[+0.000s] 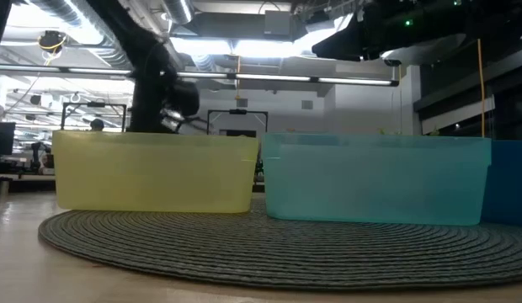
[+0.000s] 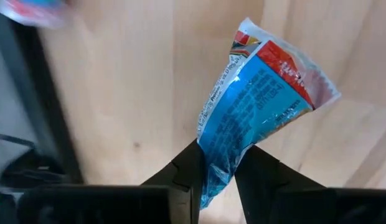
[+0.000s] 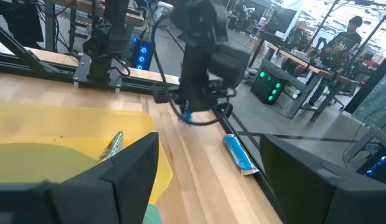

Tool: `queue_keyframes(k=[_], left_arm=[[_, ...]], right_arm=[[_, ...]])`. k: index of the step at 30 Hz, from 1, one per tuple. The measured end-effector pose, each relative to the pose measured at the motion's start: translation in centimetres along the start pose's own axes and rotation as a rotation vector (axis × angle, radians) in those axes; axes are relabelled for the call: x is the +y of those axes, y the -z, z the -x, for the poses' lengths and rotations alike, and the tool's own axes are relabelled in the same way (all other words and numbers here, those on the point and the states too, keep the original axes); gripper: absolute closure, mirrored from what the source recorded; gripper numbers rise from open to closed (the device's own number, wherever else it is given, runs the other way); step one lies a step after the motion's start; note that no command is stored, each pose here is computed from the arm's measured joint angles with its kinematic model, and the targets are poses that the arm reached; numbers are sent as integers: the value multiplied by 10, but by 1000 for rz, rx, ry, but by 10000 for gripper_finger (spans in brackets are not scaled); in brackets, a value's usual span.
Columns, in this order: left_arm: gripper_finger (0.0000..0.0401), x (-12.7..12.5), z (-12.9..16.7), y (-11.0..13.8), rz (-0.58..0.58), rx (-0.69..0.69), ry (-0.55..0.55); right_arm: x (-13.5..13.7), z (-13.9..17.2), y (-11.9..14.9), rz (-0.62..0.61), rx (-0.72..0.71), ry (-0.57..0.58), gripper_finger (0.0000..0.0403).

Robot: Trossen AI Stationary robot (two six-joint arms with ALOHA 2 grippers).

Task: Pick and place Granola Bars by type
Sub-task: Put the red granola bar into the green bin

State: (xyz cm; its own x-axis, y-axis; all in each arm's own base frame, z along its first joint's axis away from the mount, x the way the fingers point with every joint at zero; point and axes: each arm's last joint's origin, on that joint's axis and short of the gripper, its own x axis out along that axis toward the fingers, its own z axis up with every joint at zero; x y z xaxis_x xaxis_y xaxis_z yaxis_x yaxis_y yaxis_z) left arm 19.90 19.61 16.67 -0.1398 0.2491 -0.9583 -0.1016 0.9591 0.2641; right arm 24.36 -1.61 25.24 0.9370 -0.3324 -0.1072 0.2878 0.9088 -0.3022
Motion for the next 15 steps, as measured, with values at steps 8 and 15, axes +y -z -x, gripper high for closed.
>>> queue_keyframes(k=[8, 15], left_arm=[[338, 7, 81, -14, 16, -281, -93], [338, -12, 162, -3, 36, -773, -36]], right_arm=[[0, 0, 1, 2, 7, -2, 123], [1, 0, 2, 13, 18, -5, 123]])
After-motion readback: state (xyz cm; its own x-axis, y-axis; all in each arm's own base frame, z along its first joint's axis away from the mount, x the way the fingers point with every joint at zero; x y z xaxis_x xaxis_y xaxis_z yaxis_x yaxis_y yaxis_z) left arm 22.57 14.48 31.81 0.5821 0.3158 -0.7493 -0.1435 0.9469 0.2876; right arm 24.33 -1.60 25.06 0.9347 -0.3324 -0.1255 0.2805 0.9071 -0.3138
